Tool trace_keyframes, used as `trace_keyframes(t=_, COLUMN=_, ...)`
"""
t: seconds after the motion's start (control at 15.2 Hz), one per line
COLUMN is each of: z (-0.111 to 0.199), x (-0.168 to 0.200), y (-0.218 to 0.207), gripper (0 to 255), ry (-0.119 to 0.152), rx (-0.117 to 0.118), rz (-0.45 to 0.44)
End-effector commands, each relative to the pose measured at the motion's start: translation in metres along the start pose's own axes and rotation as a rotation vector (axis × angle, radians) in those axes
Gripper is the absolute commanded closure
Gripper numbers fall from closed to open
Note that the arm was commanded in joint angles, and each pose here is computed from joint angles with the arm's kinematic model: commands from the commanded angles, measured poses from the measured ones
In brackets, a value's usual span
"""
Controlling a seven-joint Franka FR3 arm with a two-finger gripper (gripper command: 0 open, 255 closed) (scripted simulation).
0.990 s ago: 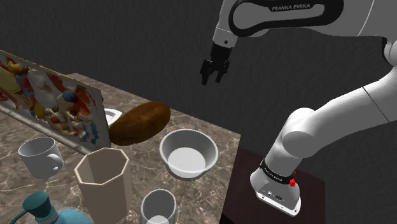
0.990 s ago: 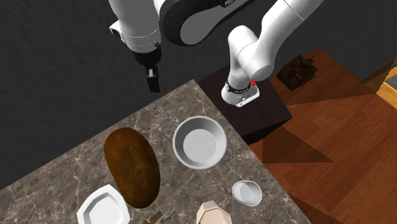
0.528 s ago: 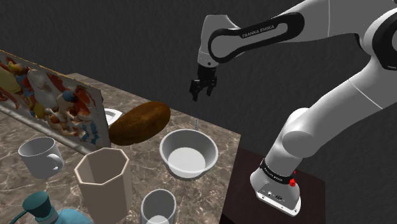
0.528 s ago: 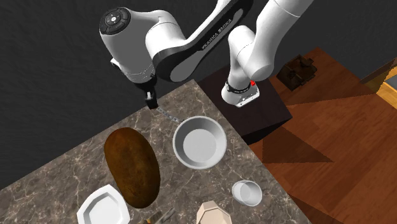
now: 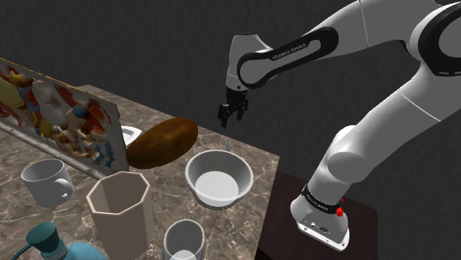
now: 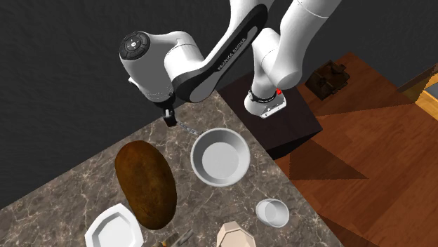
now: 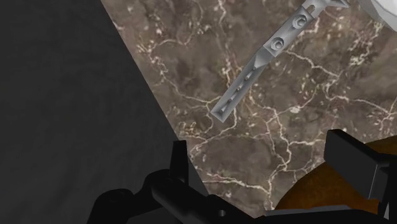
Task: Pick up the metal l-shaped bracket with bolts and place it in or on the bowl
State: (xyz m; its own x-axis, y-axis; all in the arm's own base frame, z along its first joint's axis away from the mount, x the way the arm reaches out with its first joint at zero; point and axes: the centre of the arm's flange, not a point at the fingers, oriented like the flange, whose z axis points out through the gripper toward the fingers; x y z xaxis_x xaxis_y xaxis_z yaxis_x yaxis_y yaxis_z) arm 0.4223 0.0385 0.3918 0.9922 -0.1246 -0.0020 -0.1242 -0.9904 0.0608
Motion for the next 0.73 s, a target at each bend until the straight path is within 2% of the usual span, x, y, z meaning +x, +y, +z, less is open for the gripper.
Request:
trace_keyframes(t=0.0, z=0.0047, x=-0.0008, y=0.0005, gripper=0, ry=0.001, rx=0.0, rz=0.0)
trace_keyframes(t=0.46, z=0.0047, x=-0.0008, y=0.0005, gripper=0, ry=0.0, rx=0.0, rz=0.0)
trace_keyframes(t=0.53, z=0.0047, x=-0.0008, y=0.0005, gripper=255, ry=0.0, rx=0.0, rz=0.0)
trace_keyframes(t=0.66, z=0.0047, x=-0.0008, y=0.0005, gripper=255, ry=0.0, rx=0.0, rz=0.0)
